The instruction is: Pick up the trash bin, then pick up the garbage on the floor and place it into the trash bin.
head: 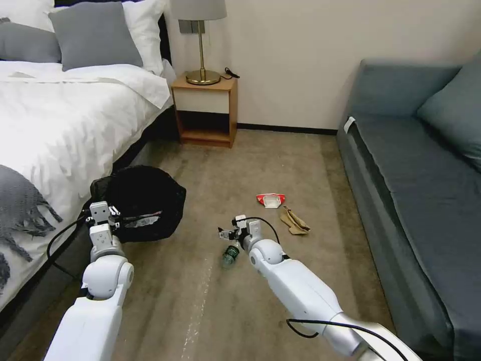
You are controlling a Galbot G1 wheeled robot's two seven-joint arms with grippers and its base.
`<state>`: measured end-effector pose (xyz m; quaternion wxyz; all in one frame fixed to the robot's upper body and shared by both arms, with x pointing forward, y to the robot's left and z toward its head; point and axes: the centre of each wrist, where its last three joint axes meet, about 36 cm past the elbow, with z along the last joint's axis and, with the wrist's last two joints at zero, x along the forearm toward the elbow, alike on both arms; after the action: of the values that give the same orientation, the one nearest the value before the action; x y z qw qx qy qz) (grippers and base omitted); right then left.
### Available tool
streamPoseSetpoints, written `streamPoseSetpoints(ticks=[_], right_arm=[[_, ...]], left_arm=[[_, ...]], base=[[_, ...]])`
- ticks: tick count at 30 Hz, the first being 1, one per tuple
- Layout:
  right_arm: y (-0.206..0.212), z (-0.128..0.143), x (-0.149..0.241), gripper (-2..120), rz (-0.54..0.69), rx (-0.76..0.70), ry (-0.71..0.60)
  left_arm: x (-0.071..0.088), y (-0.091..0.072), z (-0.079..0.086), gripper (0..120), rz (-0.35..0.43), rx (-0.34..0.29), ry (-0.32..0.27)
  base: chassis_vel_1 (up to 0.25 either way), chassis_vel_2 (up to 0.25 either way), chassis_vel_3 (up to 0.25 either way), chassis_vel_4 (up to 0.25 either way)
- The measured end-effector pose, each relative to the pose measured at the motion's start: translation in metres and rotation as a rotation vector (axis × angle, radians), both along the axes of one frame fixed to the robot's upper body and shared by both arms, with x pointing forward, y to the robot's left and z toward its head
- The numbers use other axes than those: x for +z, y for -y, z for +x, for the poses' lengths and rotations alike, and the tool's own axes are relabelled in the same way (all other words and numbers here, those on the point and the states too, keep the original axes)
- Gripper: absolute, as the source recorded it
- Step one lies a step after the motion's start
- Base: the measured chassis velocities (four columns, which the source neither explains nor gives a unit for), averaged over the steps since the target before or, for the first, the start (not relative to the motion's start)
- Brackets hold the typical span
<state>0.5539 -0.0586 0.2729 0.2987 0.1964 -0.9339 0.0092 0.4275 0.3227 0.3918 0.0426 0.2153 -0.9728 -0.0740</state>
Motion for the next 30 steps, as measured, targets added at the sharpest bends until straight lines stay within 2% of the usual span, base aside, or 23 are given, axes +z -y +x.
streamPoseSetpoints(ticks=[7, 18, 22, 30], right_arm=[[-0.013, 0.003, -0.017, 100, -0.045, 0.001, -0.041], [-0.028, 0.006, -0.03, 100, -0.122, 0.001, -0.083], [-0.018, 0.009, -0.041, 100, -0.198, -0.012, -0.073], [-0.007, 0.011, -0.048, 100, -0.228, -0.031, -0.088]], left_arm=[[-0.011, -0.001, -0.016, 3, 0.008, -0.011, -0.022], [-0.013, -0.016, -0.033, 3, 0.025, 0.02, -0.023], [-0.014, -0.018, -0.036, 3, 0.027, 0.021, -0.024], [-0.013, -0.014, -0.033, 3, 0.025, 0.01, -0.018]], base=[[0.0, 0.0, 0.0, 0.0], [0.0, 0.0, 0.0, 0.0], [0.0, 0.0, 0.0, 0.0], [0.0, 0.0, 0.0, 0.0]])
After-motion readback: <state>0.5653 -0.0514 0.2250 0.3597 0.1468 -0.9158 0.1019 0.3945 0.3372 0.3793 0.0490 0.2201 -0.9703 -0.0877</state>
